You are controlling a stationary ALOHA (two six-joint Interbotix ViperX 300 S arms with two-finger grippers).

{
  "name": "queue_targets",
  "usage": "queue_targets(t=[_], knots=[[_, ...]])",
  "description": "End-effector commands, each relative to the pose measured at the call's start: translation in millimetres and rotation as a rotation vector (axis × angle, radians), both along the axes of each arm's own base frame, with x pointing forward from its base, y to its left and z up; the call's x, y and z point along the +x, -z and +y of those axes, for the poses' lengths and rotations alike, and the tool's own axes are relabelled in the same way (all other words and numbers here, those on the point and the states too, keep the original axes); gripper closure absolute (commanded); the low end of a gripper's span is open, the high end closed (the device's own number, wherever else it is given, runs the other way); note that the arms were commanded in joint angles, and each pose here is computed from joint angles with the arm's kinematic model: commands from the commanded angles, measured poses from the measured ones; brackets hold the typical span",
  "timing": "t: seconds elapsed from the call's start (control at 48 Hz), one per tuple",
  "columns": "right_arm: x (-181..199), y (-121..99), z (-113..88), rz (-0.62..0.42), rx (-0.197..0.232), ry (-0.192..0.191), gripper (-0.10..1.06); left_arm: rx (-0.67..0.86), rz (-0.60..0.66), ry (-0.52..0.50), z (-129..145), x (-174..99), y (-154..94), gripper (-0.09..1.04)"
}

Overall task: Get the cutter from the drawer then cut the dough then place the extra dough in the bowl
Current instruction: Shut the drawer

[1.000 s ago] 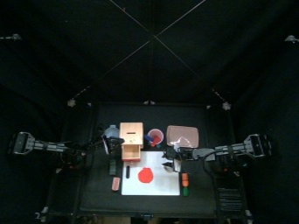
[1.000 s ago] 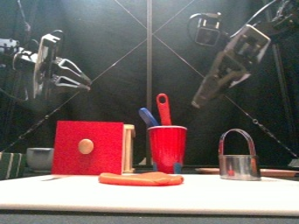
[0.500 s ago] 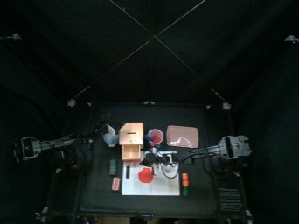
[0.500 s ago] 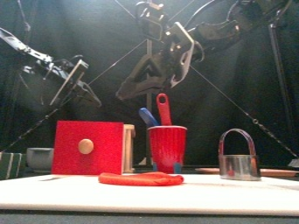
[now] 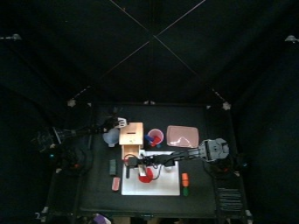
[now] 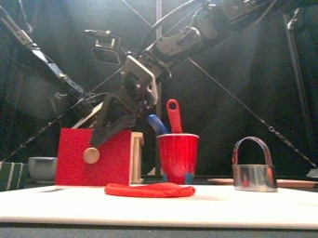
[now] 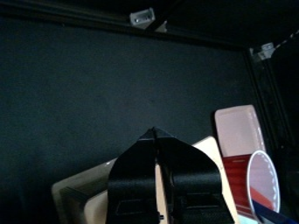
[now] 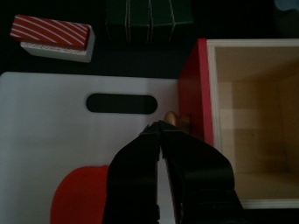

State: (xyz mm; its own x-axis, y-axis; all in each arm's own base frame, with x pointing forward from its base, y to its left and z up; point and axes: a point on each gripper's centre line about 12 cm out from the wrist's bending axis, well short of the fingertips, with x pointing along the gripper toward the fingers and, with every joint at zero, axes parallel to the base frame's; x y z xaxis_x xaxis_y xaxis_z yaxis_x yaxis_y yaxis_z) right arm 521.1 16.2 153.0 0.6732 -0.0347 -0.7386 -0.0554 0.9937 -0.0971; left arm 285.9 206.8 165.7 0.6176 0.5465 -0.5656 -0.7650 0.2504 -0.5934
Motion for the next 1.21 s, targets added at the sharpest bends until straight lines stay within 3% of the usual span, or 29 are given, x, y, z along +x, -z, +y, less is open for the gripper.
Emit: queue_targets(t=[0.021, 0.396, 0.708, 1.021, 1.208], knots=[[9, -22, -7, -0.028, -0.026, 0.007, 0.64, 0.010, -0.016, 0.013, 1, 5, -8, 0.65], [15, -22, -36, 0.023, -0.077, 0.055, 0.64, -0.010, -0.002, 0.025, -2, 4, -5, 0.65], [13, -28, -51, 0.028, -0.088, 0.082, 0.64, -0.013, -0.001, 0.028, -3, 3, -4, 0.65], [15, -38, -58, 0.009, -0.113, 0.085, 0.64, -0.015, 0.000, 0.027, -3, 3, -4, 0.65], [15, -41, -74, 0.003, -0.123, 0.112, 0.64, -0.014, -0.001, 0.027, -3, 3, -4, 0.65]])
